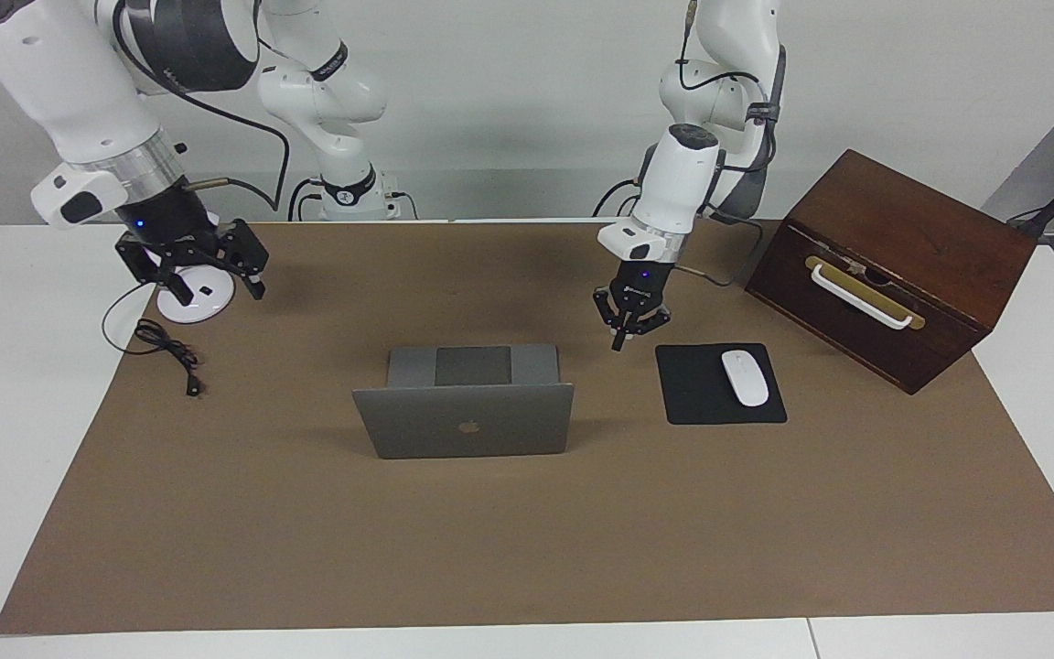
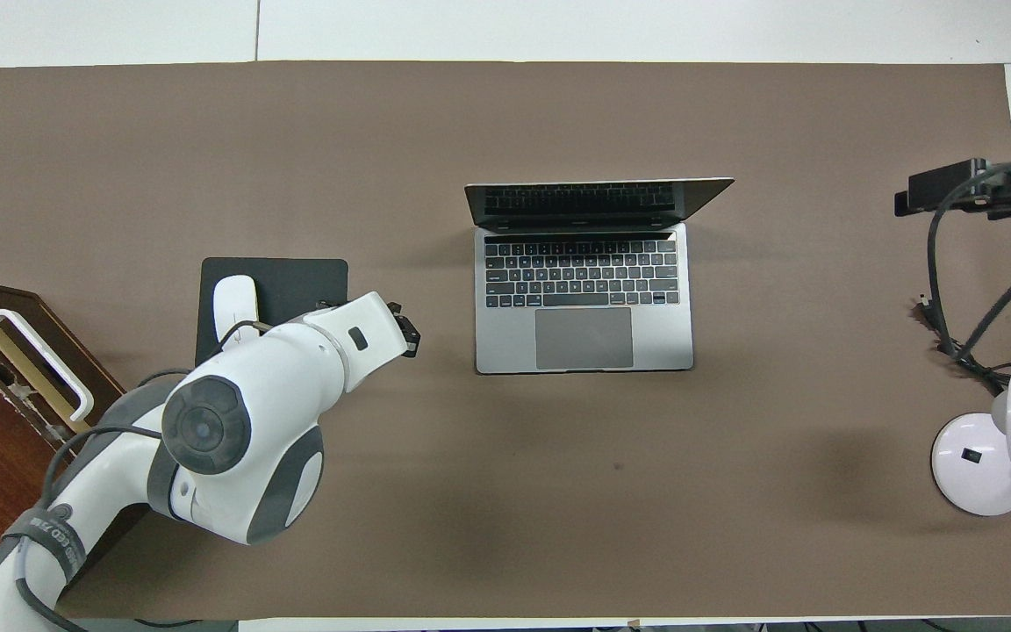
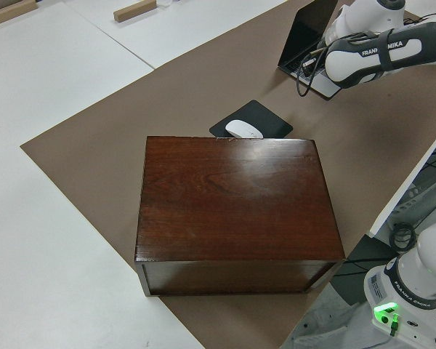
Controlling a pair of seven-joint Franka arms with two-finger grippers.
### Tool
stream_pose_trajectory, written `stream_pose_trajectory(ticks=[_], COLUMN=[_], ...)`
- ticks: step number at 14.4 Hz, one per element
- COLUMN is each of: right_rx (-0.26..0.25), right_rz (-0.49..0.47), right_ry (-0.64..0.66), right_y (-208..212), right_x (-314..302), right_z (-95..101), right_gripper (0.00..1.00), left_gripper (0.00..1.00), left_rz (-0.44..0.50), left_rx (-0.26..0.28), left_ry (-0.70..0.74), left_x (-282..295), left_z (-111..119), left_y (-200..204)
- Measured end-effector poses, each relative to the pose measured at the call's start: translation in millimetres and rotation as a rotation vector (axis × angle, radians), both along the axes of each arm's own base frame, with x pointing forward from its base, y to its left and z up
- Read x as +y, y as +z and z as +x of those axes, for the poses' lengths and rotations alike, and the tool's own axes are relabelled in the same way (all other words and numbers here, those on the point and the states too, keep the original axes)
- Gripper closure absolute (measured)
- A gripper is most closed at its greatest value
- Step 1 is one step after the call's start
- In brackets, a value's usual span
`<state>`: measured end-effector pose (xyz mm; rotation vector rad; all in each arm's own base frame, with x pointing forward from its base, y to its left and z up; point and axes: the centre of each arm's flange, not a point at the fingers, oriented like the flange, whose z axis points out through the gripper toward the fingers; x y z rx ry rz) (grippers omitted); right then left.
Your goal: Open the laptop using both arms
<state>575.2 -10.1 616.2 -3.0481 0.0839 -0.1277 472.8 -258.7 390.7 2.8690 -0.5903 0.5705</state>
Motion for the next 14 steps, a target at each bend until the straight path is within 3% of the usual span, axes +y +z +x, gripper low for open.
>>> stream_pose_trajectory(ticks=[2, 5, 10, 14], right_rx=[0.058, 0.058, 0.01, 0.078], right_rz=[-0.025, -0.042, -0.09, -0.091], right_ry=[-0.022, -0.034, -0.048, -0.044], right_y=[10.2, 18.4, 31.9, 34.7], right_x=[3.8, 2.6, -8.3, -7.5], right_z=[-25.6, -57.3, -60.9, -70.1], right_gripper=[0.0, 0.0, 0.0, 0.0], left_gripper=[0.99, 0.99, 0.99, 0.99], left_rz=[0.03, 0.063, 0.078, 0.131], left_rx=[0.049, 0.109, 0.171, 0.235], left_ry=[0.013, 0.047, 0.159, 0.193], left_x=[18.6, 61.7, 148.5, 199.4], left_z=[17.9, 44.4, 56.4, 58.2], left_y=[16.2, 48.3, 81.1, 115.7])
